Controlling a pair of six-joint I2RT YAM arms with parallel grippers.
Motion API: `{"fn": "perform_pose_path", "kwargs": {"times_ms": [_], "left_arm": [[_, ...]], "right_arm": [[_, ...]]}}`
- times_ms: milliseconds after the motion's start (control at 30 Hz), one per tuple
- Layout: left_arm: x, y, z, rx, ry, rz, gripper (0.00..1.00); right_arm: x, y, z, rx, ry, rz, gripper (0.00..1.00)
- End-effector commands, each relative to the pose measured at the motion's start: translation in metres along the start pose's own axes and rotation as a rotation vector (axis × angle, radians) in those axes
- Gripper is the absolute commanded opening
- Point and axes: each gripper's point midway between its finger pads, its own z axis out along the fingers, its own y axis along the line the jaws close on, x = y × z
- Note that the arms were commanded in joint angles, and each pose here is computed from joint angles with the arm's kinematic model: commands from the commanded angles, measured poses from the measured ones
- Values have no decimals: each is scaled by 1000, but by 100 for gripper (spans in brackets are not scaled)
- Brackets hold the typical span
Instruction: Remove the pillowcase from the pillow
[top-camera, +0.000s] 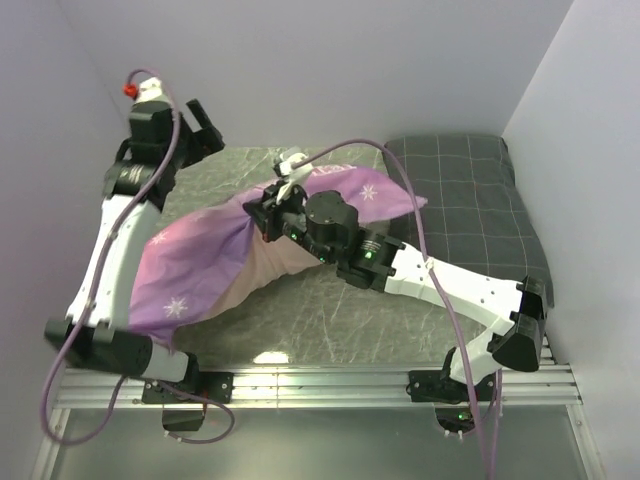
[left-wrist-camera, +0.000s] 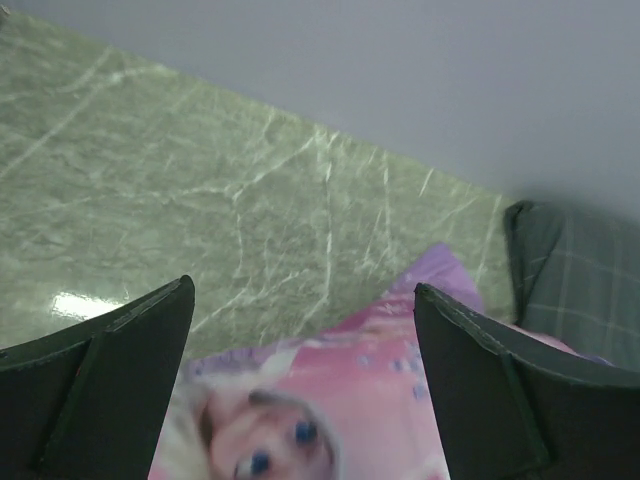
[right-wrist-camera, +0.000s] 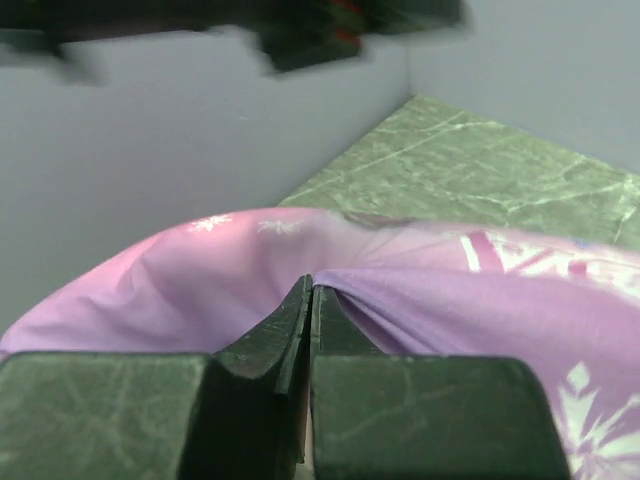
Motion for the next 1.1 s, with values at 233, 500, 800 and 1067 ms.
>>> {"fn": "perform_pose_path", "kwargs": {"times_ms": [233,500,800,1067], "left_arm": [[24,-13,30,50,161,75,95],[-38,-35,-8,88,33,69,98],[-100,-54,-65,147,-126,35,99],[-35,-62,-87,264,-38,-21,99]], "right_arm": [[-182,49,-58,9,-404,-26,0],[-157,31,-23,67,-304,-42,0],[12,-89,100,116,30,176,0],[85,-153,157,143,231,243,29]]}}
